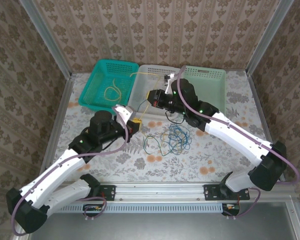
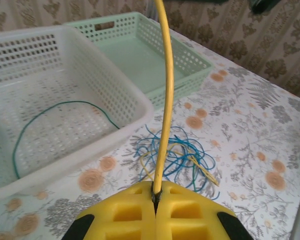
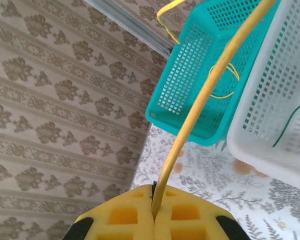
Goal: Untangle the cables
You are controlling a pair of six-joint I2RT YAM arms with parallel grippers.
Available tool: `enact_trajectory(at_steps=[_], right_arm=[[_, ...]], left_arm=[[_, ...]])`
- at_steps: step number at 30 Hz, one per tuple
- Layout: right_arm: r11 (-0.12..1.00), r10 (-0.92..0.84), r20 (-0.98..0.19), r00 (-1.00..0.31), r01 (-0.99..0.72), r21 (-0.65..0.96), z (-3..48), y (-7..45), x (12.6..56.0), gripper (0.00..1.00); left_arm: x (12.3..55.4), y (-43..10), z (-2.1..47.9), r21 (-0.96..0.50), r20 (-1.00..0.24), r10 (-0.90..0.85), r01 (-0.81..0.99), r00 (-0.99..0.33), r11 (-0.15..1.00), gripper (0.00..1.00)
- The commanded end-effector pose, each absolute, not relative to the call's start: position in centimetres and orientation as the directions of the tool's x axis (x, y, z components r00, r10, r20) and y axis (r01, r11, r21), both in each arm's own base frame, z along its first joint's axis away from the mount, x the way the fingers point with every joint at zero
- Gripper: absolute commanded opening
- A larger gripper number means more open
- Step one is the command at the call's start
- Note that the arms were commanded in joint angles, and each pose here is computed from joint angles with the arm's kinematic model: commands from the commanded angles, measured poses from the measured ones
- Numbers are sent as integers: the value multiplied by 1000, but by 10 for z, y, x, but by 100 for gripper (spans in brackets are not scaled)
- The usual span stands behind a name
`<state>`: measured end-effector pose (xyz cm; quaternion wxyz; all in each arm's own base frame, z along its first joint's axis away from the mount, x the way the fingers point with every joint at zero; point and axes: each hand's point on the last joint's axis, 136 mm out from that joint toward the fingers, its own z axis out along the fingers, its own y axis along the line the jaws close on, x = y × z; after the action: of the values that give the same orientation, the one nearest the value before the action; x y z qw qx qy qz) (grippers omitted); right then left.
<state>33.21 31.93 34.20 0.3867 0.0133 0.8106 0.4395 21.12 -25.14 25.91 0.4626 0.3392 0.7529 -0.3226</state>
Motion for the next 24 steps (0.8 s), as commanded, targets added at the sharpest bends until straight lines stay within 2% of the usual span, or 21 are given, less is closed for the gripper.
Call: enact_trajectory(at_steps=[1,8,15,20,22,24], right_arm=[[675,254,-785,-566,-478,563,390,314,317,0],[699,59,-850,-523,-587,409,375,360,296,0],[735,33,-877,-480,-583,347,374,351,294,0],[749,-11,-888,-459,-592,297,370,341,290,0],[752,-56,-893,-447,-607,257,362,337,287,0],[760,-100,-890,-444,-612,220,349,333,288,0]], left_arm=[[196,-266,236,-237,-874,269,838,-405,491,0],[198,-296,224,-247,-848,326,856,-417,454,0],[196,-297,225,-247,-861,303,856,-409,454,0],[197,-283,240,-232,-889,239,834,-391,500,36],[197,-273,255,-215,-911,197,823,-363,525,55],[196,-260,272,-190,-932,158,812,-325,552,64]])
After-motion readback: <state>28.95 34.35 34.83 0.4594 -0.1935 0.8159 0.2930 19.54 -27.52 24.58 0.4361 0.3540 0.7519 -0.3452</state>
